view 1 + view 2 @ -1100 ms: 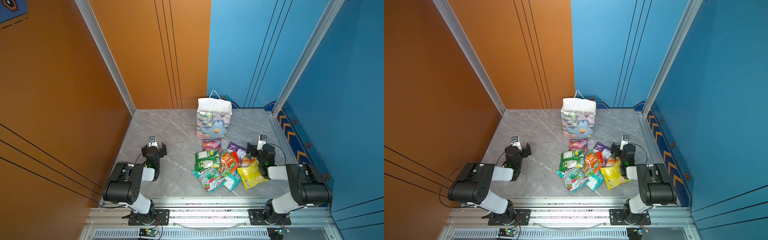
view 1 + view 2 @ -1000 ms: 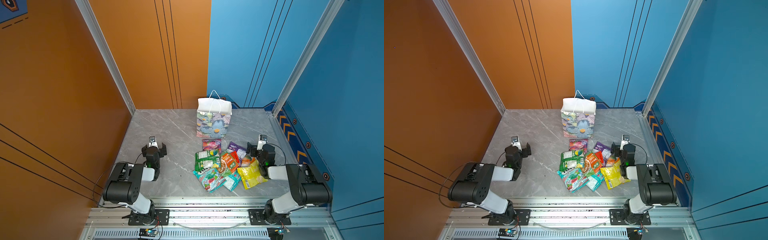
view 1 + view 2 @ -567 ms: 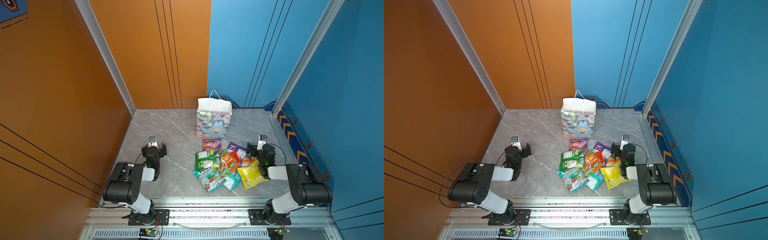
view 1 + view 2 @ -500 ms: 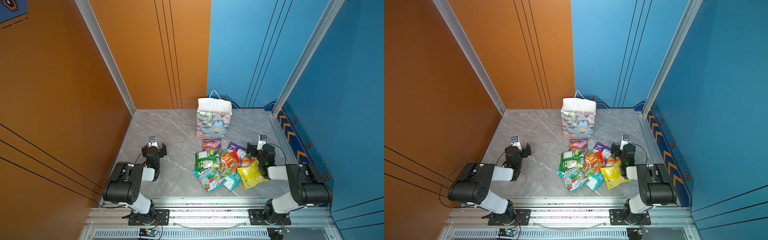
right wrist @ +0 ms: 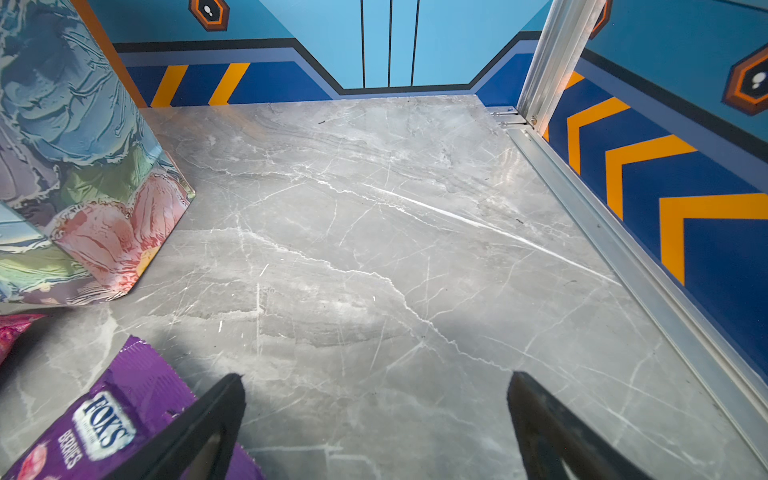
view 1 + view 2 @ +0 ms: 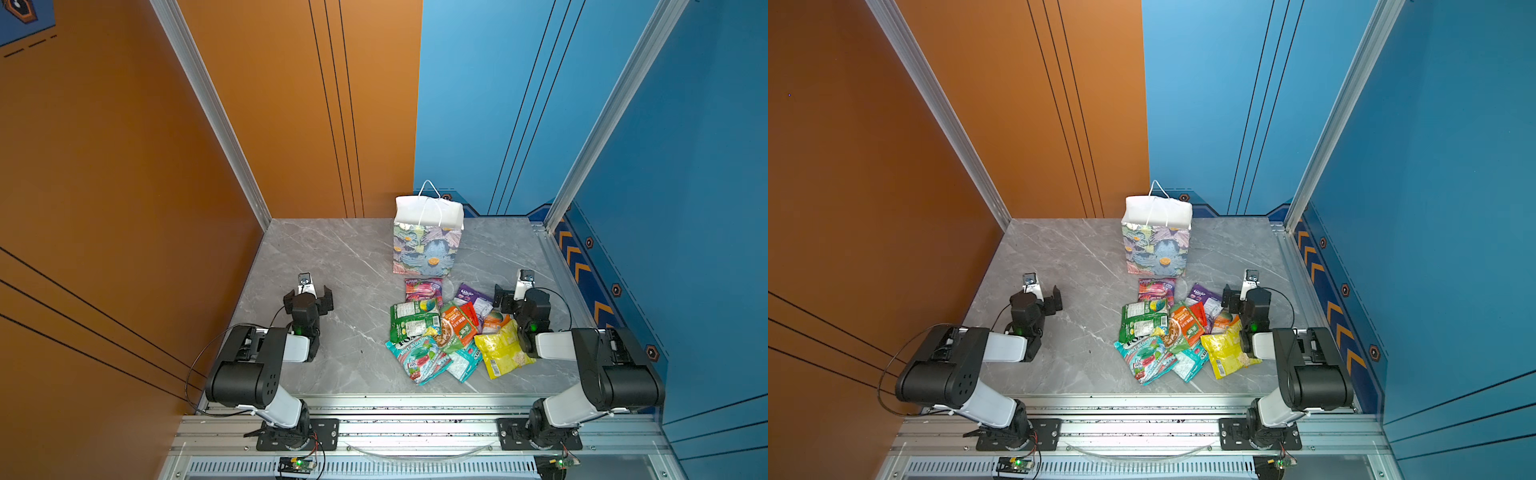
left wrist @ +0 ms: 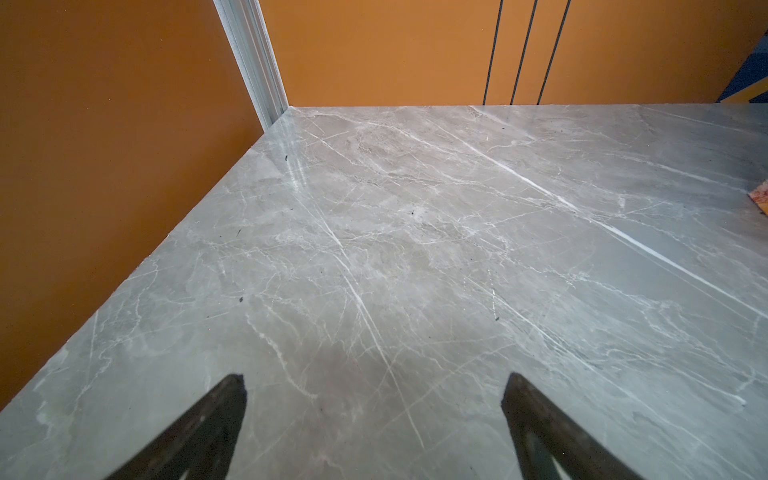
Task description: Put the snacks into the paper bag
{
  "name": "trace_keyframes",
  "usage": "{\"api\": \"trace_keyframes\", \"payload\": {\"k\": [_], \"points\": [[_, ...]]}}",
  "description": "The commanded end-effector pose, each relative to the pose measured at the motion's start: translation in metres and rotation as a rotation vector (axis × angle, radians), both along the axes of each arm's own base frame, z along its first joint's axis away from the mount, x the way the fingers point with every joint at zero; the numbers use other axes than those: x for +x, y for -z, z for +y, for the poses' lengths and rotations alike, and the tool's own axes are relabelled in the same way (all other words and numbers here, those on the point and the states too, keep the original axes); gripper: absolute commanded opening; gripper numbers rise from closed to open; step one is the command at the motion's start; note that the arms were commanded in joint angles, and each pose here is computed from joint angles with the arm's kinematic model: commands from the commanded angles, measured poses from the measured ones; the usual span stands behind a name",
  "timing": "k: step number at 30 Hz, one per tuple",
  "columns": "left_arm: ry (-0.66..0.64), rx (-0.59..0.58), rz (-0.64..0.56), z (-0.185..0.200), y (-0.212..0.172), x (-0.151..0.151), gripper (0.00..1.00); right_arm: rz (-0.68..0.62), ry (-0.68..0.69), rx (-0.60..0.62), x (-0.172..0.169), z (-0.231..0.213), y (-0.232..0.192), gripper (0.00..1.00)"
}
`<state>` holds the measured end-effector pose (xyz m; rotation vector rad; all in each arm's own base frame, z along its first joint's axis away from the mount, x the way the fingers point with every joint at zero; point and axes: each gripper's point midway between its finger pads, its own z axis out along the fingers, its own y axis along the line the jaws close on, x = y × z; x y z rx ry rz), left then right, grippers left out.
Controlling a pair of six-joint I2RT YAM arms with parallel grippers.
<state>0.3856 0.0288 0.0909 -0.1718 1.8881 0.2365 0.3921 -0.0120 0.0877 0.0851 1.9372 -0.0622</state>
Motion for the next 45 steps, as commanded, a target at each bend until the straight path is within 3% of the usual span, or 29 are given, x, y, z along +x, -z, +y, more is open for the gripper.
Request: {"api": "trace_keyframes", "payload": {"k": [1, 11, 18, 23, 24, 26, 29, 38, 41, 45], "points": [[-0.001, 0.010, 0.004, 0.000, -0.002, 0.005, 0.98, -0.004, -0.001, 0.022, 0.002, 0.000, -0.003, 1.00], [0.027, 0.004, 0.007, -0.004, -0.002, 0.004, 0.98, 0.010, 0.052, 0.035, 0.004, -0.009, -0.010, 1.00], [-0.016, 0.053, 0.012, -0.006, -0.037, -0.006, 0.98, 0.062, 0.167, 0.050, -0.007, -0.026, -0.048, 1.00], [-0.163, -0.120, 0.023, 0.006, -0.075, -0.030, 0.98, 0.040, 0.408, 0.250, -0.026, -0.052, -0.080, 1.00], [-0.163, -0.145, -0.006, 0.003, -0.087, -0.033, 0.98, 0.047, 0.386, 0.284, -0.027, -0.050, -0.081, 1.00], [-0.097, -0.186, -0.061, -0.006, -0.106, -0.036, 0.98, 0.057, 0.308, 0.320, -0.026, -0.040, -0.084, 1.00], [-0.010, -0.245, -0.071, -0.015, -0.125, -0.037, 0.98, 0.048, 0.297, 0.309, -0.030, -0.033, -0.092, 1.00], [0.110, -0.321, 0.071, -0.041, -0.165, -0.010, 1.00, 0.186, 0.315, 0.258, -0.035, -0.017, -0.080, 1.00], [0.150, -0.332, 0.170, -0.053, -0.161, 0.001, 0.99, 0.232, 0.318, 0.221, -0.036, -0.012, -0.075, 1.00], [0.205, -0.348, 0.181, -0.070, -0.186, 0.021, 0.97, 0.241, 0.301, 0.222, -0.036, -0.004, -0.076, 1.00]]}}
